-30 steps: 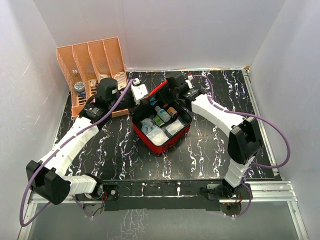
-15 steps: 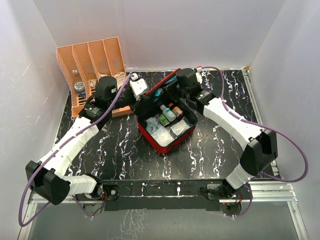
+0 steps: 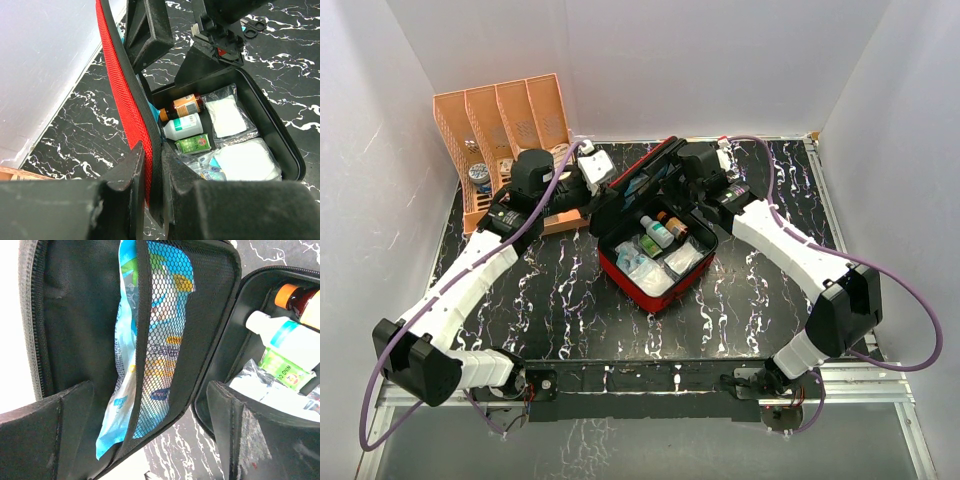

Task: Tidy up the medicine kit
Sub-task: Place the medical item at the medicine box.

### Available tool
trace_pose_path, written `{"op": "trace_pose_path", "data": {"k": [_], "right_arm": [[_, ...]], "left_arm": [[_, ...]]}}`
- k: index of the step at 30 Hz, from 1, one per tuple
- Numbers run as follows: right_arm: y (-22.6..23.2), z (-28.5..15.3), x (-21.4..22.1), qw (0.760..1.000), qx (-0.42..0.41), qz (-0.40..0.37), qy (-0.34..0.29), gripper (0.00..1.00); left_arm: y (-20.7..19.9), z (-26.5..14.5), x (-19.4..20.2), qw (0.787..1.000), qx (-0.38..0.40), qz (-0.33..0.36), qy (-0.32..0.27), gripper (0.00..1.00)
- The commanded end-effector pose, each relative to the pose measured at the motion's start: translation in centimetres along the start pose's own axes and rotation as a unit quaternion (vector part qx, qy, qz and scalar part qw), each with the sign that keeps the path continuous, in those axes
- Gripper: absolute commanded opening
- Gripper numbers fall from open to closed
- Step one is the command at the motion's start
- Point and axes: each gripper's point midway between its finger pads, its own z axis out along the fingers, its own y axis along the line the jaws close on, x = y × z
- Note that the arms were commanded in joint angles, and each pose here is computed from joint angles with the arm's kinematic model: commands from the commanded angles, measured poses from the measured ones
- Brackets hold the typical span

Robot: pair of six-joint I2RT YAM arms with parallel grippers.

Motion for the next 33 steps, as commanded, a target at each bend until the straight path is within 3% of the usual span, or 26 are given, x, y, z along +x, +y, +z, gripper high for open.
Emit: {"op": "trace_pose_path", "data": {"k": [1, 11, 18, 22, 33], "right_arm": [[3.7, -1.4, -1.9, 0.998, -0.061, 0.006, -0.029, 0.99], [4.0, -2.9, -3.3, 0.998, -0.044, -0.014, -0.053, 0.98], [1.3, -3.7, -6.8, 0.977, 0.094, -0.158, -0.111, 0.98], [0.5, -3.7, -7.4, 0.970, 0.086, -0.188, -0.129, 0.98], [4.9, -2.4, -5.5, 0.976, -0.029, -0.192, -0.095, 0.45]], "left_arm": [[-0.5, -1.1, -5.1, 0.997, 0.017, 0.038, -0.069, 0.00], [0.5, -1.0, -3.6, 0.998, -0.003, -0.001, -0.059, 0.00], [1.7, -1.0, -1.6, 0.992, 0.005, -0.114, -0.043, 0.00], [1.3, -0.8, -0.7, 0.989, 0.023, -0.141, -0.031, 0.00], [0.2, -0.1, -0.1, 0.983, 0.079, -0.167, -0.023, 0.00]]}}
